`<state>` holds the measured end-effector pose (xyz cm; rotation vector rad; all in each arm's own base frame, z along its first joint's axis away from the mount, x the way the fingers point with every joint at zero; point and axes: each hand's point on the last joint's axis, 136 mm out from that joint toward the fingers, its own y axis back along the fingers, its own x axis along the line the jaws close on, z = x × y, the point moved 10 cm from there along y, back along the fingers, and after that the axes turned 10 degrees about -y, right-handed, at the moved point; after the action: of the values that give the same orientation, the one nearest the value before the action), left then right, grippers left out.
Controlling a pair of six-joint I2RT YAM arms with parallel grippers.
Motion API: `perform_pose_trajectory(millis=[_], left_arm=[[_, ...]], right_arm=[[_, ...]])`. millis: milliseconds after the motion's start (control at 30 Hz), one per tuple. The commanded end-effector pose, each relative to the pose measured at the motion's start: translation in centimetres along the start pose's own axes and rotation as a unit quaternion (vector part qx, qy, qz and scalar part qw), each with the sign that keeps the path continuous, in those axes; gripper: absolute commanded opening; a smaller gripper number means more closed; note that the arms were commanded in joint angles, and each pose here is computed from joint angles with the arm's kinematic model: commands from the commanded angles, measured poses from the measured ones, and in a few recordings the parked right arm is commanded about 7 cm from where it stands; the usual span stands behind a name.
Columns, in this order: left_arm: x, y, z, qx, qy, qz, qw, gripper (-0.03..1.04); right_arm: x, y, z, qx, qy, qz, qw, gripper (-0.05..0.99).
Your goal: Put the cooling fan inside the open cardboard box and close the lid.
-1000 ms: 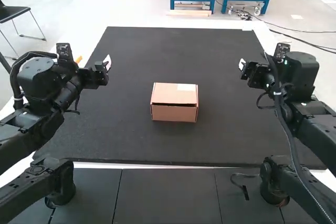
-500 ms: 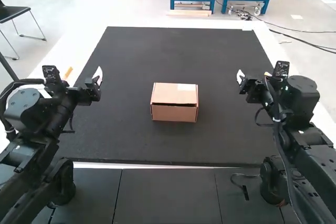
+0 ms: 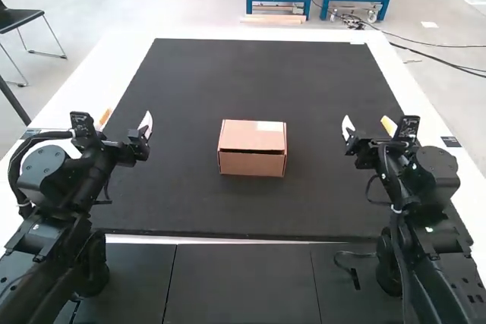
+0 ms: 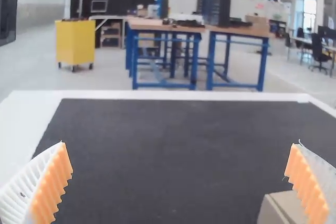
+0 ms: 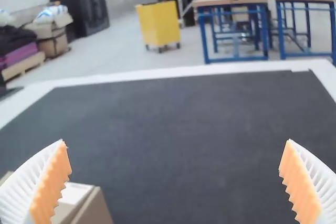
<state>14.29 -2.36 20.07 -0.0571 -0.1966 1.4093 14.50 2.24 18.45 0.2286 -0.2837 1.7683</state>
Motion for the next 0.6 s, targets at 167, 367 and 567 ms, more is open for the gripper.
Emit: perform_pose_trajectory(millis=[167,367,567], left_arm=[[0.9,0.1,-0.3,-0.007,-0.03,0.008,0.9995,0.96],[1.6,0.3,-2.3,0.063,-0.03,0.027,0.9972,0.96],[2.2,0.5,-2.8,0.084,-0.044,0.046,0.9945,0.96]], right_arm=[[-0.2,0.0,-1.0,0.028,0.052,-0.022,0.998,0.9],[-0.3,0.1,-1.6,0.048,0.021,-0.025,0.998,0.91],[-1.0,0.2,-2.1,0.067,0.029,-0.046,0.996,0.91]])
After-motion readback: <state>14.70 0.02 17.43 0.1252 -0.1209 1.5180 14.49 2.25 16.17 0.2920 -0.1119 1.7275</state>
